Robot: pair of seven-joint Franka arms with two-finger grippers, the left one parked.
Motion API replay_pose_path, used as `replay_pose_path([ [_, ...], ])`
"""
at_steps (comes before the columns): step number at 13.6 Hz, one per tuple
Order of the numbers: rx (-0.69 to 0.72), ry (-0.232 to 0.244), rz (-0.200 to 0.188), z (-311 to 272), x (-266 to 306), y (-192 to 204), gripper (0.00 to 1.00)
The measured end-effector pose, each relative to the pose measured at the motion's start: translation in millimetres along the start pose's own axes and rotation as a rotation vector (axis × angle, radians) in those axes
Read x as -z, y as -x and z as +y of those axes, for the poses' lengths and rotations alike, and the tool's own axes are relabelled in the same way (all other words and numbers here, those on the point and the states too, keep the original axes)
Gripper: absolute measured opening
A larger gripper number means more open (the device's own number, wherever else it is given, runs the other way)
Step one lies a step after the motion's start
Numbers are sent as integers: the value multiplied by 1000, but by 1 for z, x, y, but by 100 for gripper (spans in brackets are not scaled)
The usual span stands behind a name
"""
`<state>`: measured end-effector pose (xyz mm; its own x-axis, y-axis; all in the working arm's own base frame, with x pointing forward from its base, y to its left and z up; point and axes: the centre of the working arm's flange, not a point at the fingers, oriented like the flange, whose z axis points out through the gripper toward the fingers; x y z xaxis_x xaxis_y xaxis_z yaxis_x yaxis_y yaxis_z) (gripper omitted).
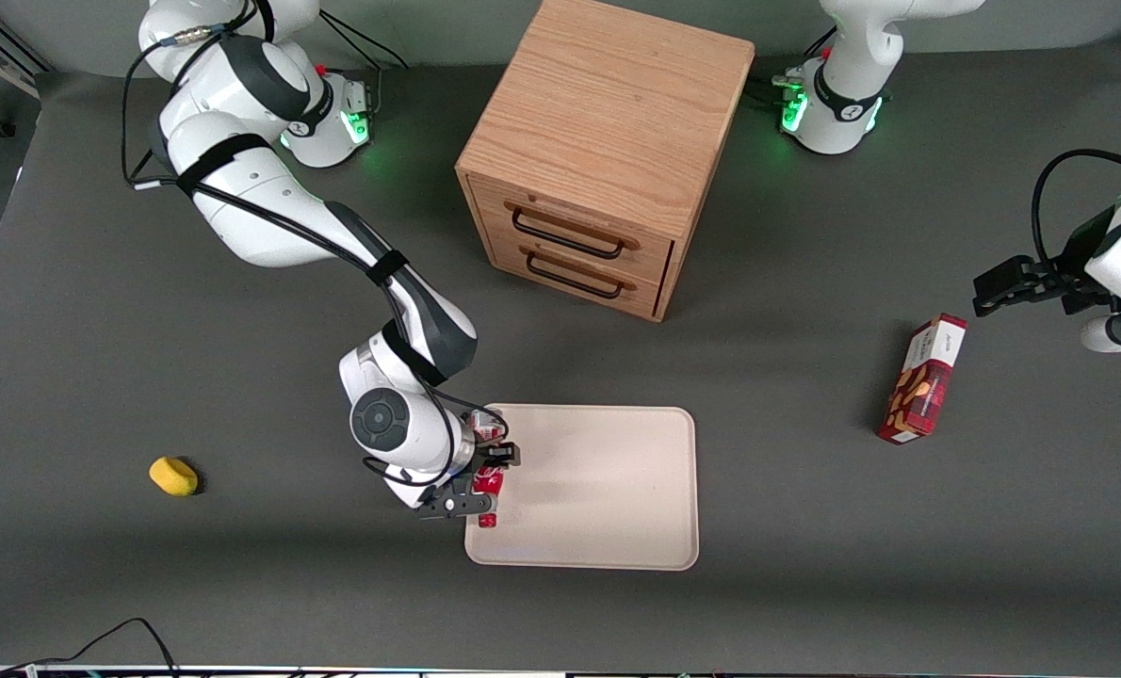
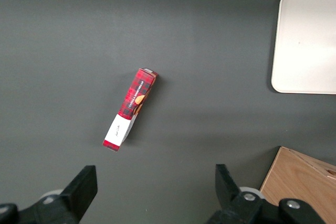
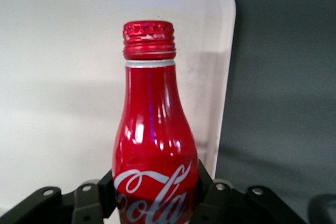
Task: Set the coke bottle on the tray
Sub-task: 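Lower the bottle onto the tray's edge area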
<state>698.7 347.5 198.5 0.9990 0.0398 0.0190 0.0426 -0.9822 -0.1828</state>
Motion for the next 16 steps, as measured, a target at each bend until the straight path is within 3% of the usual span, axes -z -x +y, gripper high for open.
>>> replay_pose_path([
  [10,-7,-16,6,0,-21,1,55],
  [15,-8,-17,14,0,-18,-1,99],
  [16,-8,-18,15,0,-17,-1,100],
])
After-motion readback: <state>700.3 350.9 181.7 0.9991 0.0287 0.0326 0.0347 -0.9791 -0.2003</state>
